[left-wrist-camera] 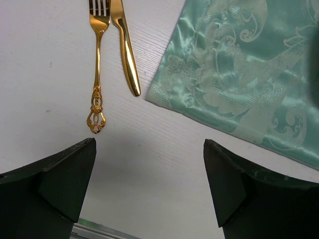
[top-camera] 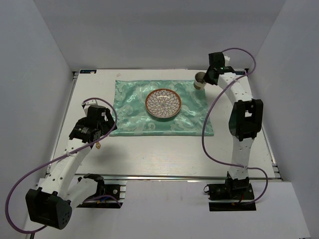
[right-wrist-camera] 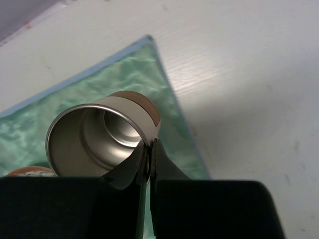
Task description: Set the dinner table for one person
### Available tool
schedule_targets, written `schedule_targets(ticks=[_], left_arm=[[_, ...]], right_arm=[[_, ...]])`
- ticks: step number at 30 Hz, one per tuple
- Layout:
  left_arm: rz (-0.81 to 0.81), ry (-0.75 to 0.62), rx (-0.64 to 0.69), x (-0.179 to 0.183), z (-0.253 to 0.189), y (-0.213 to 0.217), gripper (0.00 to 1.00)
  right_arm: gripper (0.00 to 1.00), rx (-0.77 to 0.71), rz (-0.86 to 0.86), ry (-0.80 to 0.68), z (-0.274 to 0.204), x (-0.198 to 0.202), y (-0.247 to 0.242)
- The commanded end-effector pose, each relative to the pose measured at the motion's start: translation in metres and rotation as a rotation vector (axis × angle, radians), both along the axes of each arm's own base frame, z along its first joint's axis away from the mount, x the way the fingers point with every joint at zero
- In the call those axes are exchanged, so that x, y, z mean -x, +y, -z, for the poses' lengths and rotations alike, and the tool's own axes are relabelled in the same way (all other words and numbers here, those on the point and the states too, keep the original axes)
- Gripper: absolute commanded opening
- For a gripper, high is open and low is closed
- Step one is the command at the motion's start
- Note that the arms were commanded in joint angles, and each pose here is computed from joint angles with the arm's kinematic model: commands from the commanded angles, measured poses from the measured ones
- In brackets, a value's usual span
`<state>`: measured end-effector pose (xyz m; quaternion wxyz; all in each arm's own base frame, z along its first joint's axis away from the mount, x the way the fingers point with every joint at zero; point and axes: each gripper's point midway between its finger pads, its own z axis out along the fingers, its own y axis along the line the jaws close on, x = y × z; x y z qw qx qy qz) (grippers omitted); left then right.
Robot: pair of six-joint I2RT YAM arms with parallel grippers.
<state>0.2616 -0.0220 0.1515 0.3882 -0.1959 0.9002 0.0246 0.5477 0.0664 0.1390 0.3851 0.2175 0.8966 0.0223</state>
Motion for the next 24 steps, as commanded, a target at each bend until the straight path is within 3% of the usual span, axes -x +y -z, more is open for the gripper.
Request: schedule_targets(ticks=[1,5,8,19,20,22,24], left_arm=[[0.007,-0.050,0.010,-0.006,-0.016,-0.001,0.98],[0.007,-0.046,0.009,-0.006,-0.015,-0.001,0.98],[0.010,-0.048,0.011,-0.007,-0.016,-0.002,0.98],[0.014,-0.055,0.015,-0.007,-0.017,-0.002,0.98],[0.014,-0.053,0.014,-0.007,-0.017,-0.002,0.98],[0.012,-0.055,0.012,-0.006,-0.017,-0.002,0.98],[0.009,-0.051,0.010,-0.006,-0.016,-0.001,0.98]], right_arm=[[0.00,-0.020,-0.075,-0.048,-0.011,-0.021,0.030],[0.00,-0.010,-0.115,0.004,0.011,-0.040,0.052],[0.00,-0.016,-0.123,-0.035,0.002,-0.053,0.056],[0.00,-0.042,-0.138,-0.004,0.020,-0.052,0.057],[0.08,-0.046,-0.130,-0.002,0.021,-0.052,0.056],[0.35,-0.059,-0.134,0.001,0.021,-0.051,0.058],[0.45,-0.065,-0.136,-0.005,0.016,-0.050,0.061]])
